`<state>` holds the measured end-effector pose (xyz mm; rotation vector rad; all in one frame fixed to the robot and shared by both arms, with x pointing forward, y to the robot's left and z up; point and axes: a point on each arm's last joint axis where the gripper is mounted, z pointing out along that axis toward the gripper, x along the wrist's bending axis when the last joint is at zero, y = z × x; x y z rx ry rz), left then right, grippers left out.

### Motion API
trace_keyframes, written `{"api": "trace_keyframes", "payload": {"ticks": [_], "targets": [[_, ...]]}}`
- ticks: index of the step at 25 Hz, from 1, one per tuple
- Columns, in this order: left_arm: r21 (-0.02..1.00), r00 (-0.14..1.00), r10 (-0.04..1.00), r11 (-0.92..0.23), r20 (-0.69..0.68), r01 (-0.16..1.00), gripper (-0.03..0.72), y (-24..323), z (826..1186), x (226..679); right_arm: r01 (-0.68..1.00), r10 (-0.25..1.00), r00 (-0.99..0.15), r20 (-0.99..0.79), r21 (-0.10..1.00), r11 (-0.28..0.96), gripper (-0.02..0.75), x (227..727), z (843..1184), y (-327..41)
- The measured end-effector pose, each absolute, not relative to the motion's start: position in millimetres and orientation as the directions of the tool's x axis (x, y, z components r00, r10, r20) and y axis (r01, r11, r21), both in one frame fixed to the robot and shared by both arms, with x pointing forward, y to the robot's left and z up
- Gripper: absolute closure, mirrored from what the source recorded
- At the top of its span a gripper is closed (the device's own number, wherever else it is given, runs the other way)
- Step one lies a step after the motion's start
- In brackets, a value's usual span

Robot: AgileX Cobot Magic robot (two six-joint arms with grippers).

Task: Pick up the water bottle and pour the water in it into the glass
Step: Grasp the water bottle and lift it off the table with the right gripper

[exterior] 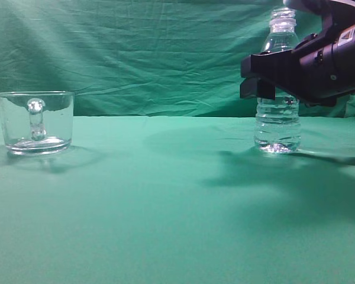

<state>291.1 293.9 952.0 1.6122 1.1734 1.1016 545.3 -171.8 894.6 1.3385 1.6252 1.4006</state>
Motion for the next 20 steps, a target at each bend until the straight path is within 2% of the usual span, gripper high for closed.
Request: {"api": "trace_keyframes", "payload": {"ticks": [12, 13, 14, 15, 16, 17, 20], "targets": [[0.949, 0.177, 0.969, -0.212, 0.173, 0.234, 0.688, 293.9, 952.0, 291.1, 0.298, 0.929, -0.338, 0.152, 0.954, -0.048, 0.251, 544.3, 894.6, -169.5], [0.949, 0.177, 0.969, -0.212, 0.173, 0.234, 0.688, 293.9, 952.0, 291.1, 0.299, 0.928, -0.339, 0.152, 0.953, -0.046, 0.300, 544.3, 894.4, -169.4], [0.949, 0.177, 0.969, -0.212, 0.173, 0.234, 0.688, 293.9, 952.0, 291.1, 0.299, 0.928, -0.339, 0.152, 0.953, -0.046, 0.282, 544.3, 894.5, -169.4], [0.949, 0.177, 0.969, -0.212, 0.173, 0.234, 0.688, 293.9, 952.0, 291.1, 0.299, 0.928, -0.342, 0.151, 0.953, -0.045, 0.338, 544.2, 894.4, -169.3], [0.949, 0.177, 0.969, -0.212, 0.173, 0.234, 0.688, 293.9, 952.0, 291.1, 0.300, 0.928, -0.341, 0.151, 0.953, -0.045, 0.340, 544.2, 894.3, -169.3], [0.949, 0.177, 0.969, -0.212, 0.173, 0.234, 0.688, 293.9, 952.0, 291.1, 0.300, 0.928, -0.341, 0.151, 0.953, -0.045, 0.383, 544.2, 894.3, -169.3], [0.949, 0.176, 0.969, -0.212, 0.173, 0.234, 0.688, 293.9, 952.0, 291.1, 0.304, 0.928, -0.341, 0.150, 0.952, -0.043, 0.399, 544.0, 893.9, -169.3]]}}
